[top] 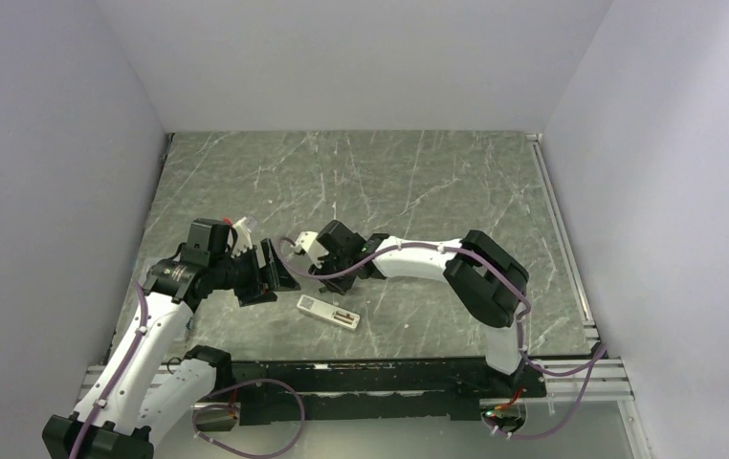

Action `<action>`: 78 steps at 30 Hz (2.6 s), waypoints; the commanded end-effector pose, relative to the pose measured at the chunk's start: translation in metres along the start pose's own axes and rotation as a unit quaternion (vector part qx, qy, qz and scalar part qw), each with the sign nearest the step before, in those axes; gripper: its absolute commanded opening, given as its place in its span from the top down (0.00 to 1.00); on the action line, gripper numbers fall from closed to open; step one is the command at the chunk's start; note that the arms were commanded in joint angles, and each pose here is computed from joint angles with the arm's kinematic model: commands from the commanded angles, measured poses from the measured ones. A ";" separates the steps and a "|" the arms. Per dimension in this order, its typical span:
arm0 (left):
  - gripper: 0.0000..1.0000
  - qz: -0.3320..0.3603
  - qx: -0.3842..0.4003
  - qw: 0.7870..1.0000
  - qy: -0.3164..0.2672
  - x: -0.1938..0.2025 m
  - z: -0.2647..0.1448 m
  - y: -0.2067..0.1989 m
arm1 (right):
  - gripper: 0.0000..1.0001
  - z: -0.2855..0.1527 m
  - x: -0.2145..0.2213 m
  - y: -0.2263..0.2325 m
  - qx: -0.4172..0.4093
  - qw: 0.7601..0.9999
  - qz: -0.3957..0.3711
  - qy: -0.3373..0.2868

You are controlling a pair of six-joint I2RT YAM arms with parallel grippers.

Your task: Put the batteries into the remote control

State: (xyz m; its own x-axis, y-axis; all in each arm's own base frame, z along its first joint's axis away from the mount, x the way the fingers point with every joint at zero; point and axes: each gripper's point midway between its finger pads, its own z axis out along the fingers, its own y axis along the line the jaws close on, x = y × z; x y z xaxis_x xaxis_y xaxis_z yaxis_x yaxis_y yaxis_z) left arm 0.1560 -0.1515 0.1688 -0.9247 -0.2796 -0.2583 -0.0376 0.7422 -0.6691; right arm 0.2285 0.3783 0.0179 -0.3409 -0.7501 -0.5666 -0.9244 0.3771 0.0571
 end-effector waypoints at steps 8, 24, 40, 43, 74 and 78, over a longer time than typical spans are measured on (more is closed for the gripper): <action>0.23 0.011 0.016 1.000 -0.014 -0.008 -0.002 -0.008 | 0.82 -0.001 0.028 0.013 0.007 1.000 0.010 0.026; 0.23 0.005 0.019 1.000 -0.010 -0.011 0.007 -0.006 | 1.00 -0.021 0.043 0.025 0.027 0.999 0.034 0.019; 0.24 -0.013 0.020 1.000 0.000 -0.011 0.019 -0.001 | 1.00 -0.062 0.034 0.009 0.093 0.994 0.059 -0.018; 0.24 -0.016 0.018 1.000 0.000 -0.012 0.023 0.001 | 1.00 -0.073 0.035 0.009 0.099 0.993 0.063 -0.022; 0.36 -0.045 -0.056 0.997 0.022 -0.038 0.081 0.043 | 1.00 -0.119 0.035 0.058 0.007 0.993 0.112 0.036; 0.39 -0.052 -0.054 0.997 0.034 -0.033 0.088 0.047 | 1.00 -0.116 0.036 0.064 -0.005 0.991 0.118 0.055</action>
State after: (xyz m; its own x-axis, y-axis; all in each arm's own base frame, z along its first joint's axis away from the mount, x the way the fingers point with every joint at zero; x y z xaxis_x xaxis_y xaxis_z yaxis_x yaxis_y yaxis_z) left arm 0.2112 -0.1548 0.0846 -0.9369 -0.3251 -0.1289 -0.1963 0.7939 -0.5755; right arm 0.1446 0.3053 0.0886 -0.5419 -0.6952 -0.4723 -0.8260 0.5443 0.1466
